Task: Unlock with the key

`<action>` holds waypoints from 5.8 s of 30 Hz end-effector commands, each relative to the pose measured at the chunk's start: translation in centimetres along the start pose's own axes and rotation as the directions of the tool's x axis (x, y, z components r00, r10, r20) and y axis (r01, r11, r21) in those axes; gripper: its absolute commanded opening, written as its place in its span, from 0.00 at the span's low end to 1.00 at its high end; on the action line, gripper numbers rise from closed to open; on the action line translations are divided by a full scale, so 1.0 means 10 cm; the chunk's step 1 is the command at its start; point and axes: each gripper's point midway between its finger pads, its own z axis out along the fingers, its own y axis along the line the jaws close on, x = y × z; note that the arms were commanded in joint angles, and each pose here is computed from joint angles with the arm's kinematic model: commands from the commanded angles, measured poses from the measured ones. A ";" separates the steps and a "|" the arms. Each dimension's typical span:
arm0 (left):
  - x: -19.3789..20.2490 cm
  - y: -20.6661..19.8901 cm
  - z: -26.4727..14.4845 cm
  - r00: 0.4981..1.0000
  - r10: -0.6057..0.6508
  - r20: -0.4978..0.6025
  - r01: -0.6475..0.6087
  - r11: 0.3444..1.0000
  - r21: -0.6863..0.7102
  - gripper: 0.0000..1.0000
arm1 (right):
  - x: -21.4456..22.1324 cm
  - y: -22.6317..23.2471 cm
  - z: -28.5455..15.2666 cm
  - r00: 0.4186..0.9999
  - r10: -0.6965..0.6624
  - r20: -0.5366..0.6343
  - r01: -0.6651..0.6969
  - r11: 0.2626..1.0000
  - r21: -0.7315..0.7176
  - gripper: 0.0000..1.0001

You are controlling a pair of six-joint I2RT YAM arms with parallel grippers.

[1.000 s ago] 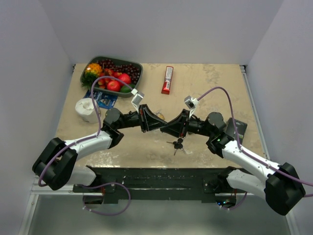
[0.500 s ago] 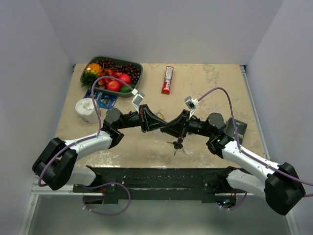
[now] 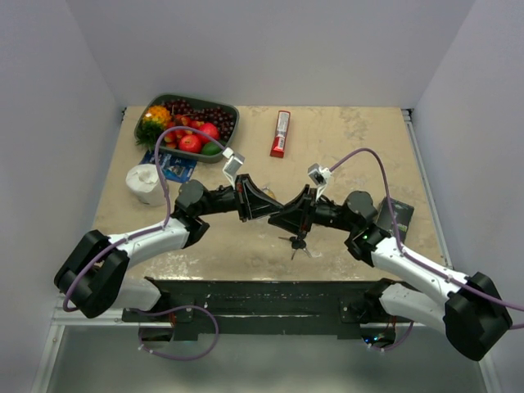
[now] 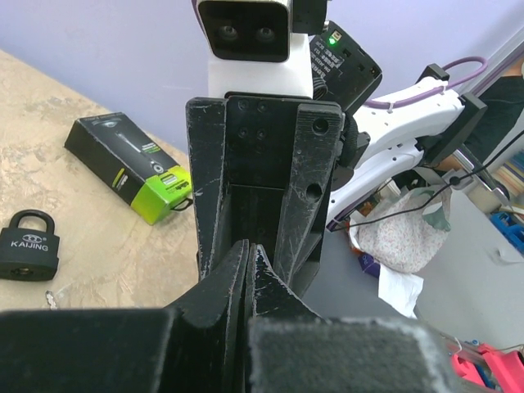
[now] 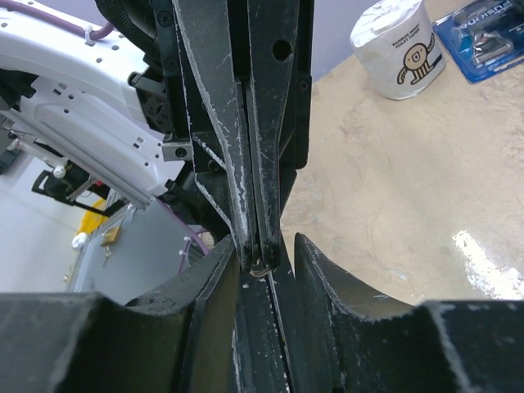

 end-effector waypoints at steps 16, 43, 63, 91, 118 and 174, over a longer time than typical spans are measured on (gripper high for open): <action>-0.14 -0.13 0.02 0.993 0.118 0.028 -0.119 0.992 0.037 0.00 | -0.15 0.08 -0.06 0.994 -0.033 0.101 0.033 0.999 -0.002 0.00; -0.70 0.98 -0.74 0.935 0.343 0.092 -0.125 0.560 -0.819 0.98 | -0.39 -0.75 -0.48 0.976 -0.124 0.179 0.014 0.857 0.515 0.00; 0.74 2.44 -0.69 0.941 -0.250 -0.227 -0.155 0.279 -0.948 0.99 | -0.73 -0.51 -1.01 0.945 -0.239 0.225 0.033 0.751 0.660 0.00; 0.70 2.92 -0.40 0.938 -0.181 -0.296 -0.216 0.362 -0.907 0.99 | -0.61 -0.59 -0.97 0.957 -0.212 0.200 0.030 0.752 0.658 0.00; 1.27 2.90 -0.86 0.877 -0.332 -0.346 -0.325 0.117 -0.938 0.70 | -0.59 -0.60 -0.93 0.954 -0.204 0.219 0.018 0.768 0.640 0.00; 0.09 1.83 -0.33 0.886 -0.157 0.436 0.446 0.546 -0.709 0.00 | 0.38 -0.99 -0.16 0.995 0.038 0.089 -0.079 0.847 0.526 0.00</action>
